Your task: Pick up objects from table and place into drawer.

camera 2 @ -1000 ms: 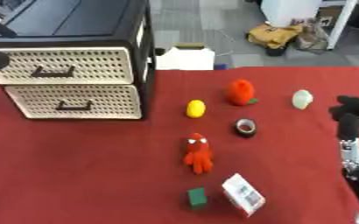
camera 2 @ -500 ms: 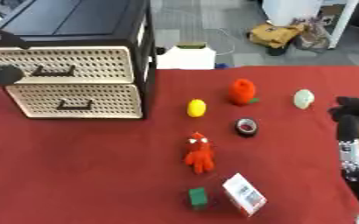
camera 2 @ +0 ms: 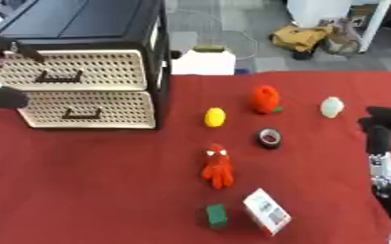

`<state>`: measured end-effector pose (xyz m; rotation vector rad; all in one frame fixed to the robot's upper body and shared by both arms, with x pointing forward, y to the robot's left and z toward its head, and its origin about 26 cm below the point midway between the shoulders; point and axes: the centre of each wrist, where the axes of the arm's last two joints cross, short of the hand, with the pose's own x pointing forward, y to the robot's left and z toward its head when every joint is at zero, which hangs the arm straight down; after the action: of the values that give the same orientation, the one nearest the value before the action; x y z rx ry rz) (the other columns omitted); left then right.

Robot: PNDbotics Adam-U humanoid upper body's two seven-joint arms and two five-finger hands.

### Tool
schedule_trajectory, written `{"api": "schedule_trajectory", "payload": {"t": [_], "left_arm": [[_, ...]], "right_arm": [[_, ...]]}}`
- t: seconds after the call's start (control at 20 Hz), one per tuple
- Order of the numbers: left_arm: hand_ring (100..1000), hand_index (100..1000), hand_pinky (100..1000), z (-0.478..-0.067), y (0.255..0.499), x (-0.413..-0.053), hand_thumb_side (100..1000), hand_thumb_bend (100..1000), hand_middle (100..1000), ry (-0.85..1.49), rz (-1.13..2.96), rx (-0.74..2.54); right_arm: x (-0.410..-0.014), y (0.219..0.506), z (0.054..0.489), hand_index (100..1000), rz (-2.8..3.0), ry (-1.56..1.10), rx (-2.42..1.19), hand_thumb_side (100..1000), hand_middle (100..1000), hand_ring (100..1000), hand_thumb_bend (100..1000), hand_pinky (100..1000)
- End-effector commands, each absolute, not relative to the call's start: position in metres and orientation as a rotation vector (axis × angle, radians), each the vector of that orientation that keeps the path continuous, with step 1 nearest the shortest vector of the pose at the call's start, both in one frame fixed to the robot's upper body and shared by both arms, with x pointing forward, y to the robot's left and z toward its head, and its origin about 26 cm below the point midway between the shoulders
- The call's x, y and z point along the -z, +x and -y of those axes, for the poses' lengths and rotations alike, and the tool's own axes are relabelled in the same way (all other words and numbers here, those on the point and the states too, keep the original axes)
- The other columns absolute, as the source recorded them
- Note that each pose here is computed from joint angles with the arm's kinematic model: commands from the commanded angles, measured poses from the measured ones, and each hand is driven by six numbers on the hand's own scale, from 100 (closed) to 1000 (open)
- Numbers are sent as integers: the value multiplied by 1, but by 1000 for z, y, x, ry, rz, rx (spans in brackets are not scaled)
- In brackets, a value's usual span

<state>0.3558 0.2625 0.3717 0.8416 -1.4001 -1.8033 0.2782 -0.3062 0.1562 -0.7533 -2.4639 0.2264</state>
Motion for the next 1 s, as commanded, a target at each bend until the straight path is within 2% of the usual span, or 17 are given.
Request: {"api": "schedule_trajectory", "payload": {"t": [0.05,0.3,0.7,1.0], "left_arm": [[100,890,100,-266,359,-383,1000,795,100,892,1380,1786],[100,847,100,-266,367,-381,1000,906,100,938,1366,1762],[100,867,100,-266,378,-380,1000,907,100,985,1351,1743],[100,928,100,-267,384,-377,1000,908,100,970,1343,1728]], "right_arm": [[-163,277,308,725,2480,-775,-257,826,516,616,250,573],[-163,277,307,724,2477,-778,-255,823,515,616,253,573],[-163,277,306,724,2482,-777,-257,825,514,615,259,572],[-163,278,304,724,2484,-776,-256,823,512,615,264,572]]}}
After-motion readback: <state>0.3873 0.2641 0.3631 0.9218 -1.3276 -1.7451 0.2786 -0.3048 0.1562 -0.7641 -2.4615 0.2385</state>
